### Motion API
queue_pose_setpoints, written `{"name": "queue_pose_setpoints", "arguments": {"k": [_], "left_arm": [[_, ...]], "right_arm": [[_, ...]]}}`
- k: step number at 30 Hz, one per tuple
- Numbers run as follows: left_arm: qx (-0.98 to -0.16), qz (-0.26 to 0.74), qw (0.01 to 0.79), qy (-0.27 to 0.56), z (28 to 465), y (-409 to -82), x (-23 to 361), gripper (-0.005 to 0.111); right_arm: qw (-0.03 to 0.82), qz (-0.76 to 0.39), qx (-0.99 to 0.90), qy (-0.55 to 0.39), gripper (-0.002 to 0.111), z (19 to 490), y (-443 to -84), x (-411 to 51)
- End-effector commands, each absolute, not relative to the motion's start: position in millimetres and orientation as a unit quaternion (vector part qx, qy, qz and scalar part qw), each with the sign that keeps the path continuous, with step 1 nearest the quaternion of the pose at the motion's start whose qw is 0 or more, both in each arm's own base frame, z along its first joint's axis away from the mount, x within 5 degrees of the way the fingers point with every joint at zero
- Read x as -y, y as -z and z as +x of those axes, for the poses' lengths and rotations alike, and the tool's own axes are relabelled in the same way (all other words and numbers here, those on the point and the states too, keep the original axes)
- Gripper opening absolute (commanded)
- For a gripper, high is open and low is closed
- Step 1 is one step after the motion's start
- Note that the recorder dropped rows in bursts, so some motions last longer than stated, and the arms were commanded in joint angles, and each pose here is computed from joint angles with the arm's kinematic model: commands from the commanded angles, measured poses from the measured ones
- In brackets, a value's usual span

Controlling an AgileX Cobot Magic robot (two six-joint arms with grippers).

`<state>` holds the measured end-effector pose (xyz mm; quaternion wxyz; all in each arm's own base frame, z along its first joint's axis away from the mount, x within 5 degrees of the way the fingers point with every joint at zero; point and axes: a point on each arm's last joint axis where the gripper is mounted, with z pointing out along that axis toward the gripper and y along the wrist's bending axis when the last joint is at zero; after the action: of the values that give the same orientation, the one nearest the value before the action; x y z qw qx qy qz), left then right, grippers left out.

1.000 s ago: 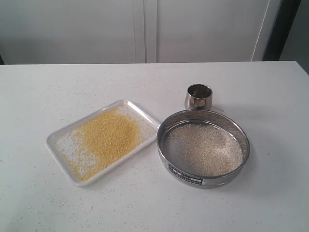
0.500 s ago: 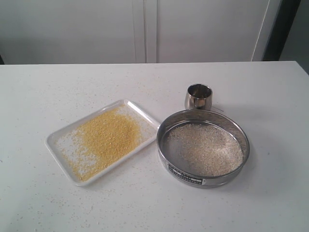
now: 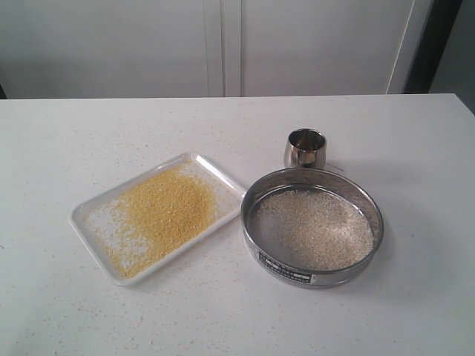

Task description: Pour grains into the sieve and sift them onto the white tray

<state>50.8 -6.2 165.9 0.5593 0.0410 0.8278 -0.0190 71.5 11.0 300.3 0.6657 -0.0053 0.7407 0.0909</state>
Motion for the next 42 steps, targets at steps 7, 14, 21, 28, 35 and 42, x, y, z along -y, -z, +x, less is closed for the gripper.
{"name": "queue_pose_setpoints", "arguments": {"k": [7, 14, 21, 28, 35, 42], "left_arm": [[-0.827, 0.037, 0.560, 0.023, 51, -165, 6, 0.000], [-0.827, 0.037, 0.560, 0.023, 51, -165, 6, 0.000], [-0.827, 0.037, 0.560, 0.023, 51, -165, 6, 0.000], [-0.827, 0.037, 0.560, 0.023, 51, -165, 6, 0.000], [-0.827, 0.037, 0.560, 0.023, 51, -165, 6, 0.000], [-0.827, 0.037, 0.560, 0.023, 51, -165, 6, 0.000]], "right_arm": [[0.656, -0.011, -0.751, -0.082, 0.000, 60, -251, -9], [0.658, -0.026, -0.750, -0.056, 0.000, 58, -220, -7], [0.664, -0.026, -0.746, -0.054, 0.000, 59, -198, -7], [0.686, -0.033, -0.725, -0.045, 0.000, 59, -202, -7], [0.656, -0.048, -0.753, -0.027, 0.000, 58, -194, -6], [0.611, -0.050, -0.790, -0.023, 0.000, 56, -183, -5]]}}
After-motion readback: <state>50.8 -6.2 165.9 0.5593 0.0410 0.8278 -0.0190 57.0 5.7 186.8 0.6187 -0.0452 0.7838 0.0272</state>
